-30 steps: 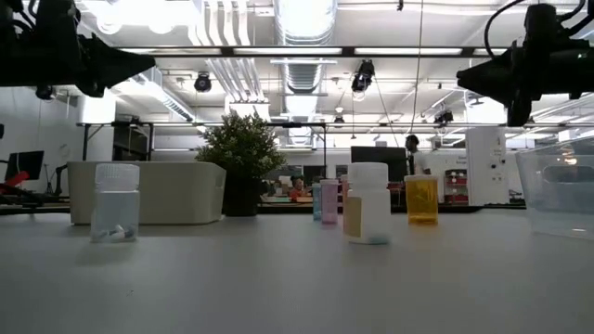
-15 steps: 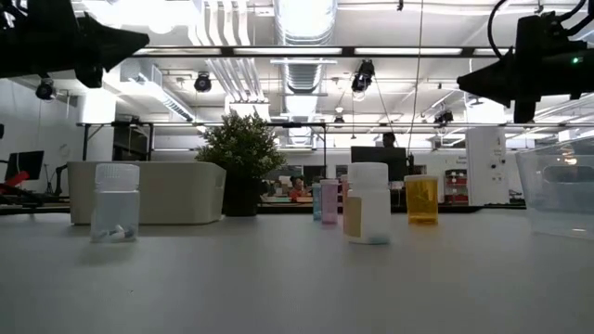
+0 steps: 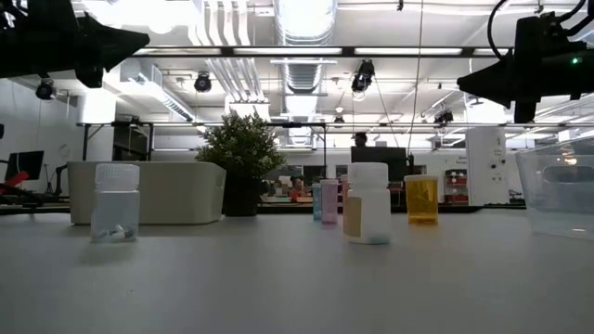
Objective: Pick and place medicine bottles into bin by pill shape (circle, oval)
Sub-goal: Put the orange pill bottle into the gray bin
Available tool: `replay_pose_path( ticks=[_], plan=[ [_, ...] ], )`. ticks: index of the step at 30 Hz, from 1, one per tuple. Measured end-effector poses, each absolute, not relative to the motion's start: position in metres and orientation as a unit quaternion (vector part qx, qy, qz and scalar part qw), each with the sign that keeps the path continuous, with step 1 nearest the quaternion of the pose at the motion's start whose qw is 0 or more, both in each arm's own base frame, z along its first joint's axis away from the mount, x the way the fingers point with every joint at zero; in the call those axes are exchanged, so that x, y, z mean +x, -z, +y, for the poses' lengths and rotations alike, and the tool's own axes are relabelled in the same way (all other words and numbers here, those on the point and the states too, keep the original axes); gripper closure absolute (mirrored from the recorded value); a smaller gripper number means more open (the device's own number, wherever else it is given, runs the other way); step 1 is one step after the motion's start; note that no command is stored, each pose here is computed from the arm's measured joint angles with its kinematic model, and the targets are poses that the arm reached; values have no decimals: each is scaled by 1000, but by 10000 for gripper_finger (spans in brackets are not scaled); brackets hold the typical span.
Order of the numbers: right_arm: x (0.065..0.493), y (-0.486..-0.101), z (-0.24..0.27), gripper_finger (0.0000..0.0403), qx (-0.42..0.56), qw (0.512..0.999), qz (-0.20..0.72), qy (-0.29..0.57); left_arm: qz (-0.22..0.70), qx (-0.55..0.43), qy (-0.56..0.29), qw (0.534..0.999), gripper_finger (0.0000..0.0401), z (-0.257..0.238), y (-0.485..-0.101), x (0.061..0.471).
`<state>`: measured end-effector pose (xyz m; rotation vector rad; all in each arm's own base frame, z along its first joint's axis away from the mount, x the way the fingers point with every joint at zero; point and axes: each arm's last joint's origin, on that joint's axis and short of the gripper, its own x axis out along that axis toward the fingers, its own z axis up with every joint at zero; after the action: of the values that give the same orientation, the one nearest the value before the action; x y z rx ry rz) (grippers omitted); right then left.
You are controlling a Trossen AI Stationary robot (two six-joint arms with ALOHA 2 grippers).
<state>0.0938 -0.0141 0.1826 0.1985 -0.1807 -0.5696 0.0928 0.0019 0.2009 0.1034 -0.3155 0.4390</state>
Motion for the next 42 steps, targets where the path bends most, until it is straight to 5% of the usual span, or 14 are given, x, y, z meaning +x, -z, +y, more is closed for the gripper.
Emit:
replay_pose_path(
  ticks=[15, 27, 42],
  plan=[
    [102, -246, -14, 351, 100, 950, -94, 279, -247, 76, -200, 945, 399, 1, -218, 85],
    [153, -271, -14, 351, 92, 933, 94, 336, -281, 65, -206, 935, 399, 2, -225, 81],
    [216, -289, -10, 351, 141, 923, 175, 312, -248, -28, -137, 959, 399, -2, -215, 91]
  ],
)
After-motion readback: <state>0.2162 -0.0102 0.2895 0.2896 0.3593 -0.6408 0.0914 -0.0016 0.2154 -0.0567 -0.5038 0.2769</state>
